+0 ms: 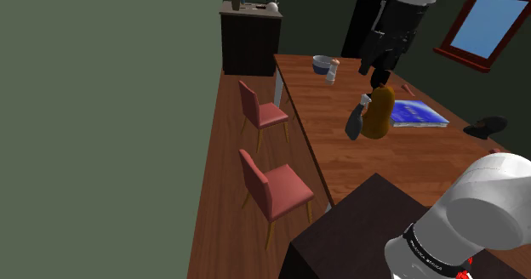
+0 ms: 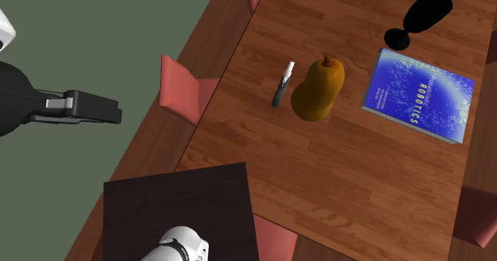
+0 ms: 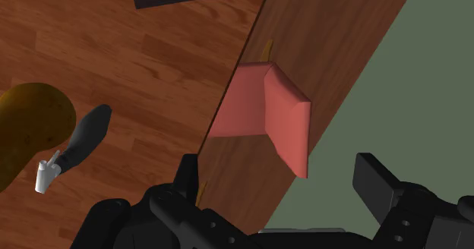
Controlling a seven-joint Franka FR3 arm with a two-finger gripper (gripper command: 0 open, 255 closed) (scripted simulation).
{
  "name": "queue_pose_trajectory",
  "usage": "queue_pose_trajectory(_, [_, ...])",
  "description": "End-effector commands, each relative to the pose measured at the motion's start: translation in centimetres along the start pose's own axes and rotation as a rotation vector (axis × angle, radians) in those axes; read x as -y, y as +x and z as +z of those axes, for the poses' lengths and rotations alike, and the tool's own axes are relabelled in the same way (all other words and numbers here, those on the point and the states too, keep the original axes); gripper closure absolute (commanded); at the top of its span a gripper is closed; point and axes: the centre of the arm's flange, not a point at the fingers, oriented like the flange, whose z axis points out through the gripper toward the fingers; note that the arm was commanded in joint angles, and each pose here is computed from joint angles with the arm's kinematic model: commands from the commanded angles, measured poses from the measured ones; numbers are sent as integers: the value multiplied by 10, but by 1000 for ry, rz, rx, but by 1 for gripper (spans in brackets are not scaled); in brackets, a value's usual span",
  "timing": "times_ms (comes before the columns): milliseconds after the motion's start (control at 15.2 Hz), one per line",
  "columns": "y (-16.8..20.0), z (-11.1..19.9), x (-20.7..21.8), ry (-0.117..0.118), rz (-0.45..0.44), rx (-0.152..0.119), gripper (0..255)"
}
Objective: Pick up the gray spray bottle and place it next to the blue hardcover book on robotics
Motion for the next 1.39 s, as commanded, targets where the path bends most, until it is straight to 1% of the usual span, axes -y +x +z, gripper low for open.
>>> queue_pose_trajectory(0, [0, 0, 0, 0, 0, 0, 0])
queue_pose_trajectory(1320, [35, 204, -148, -46, 196, -214, 0])
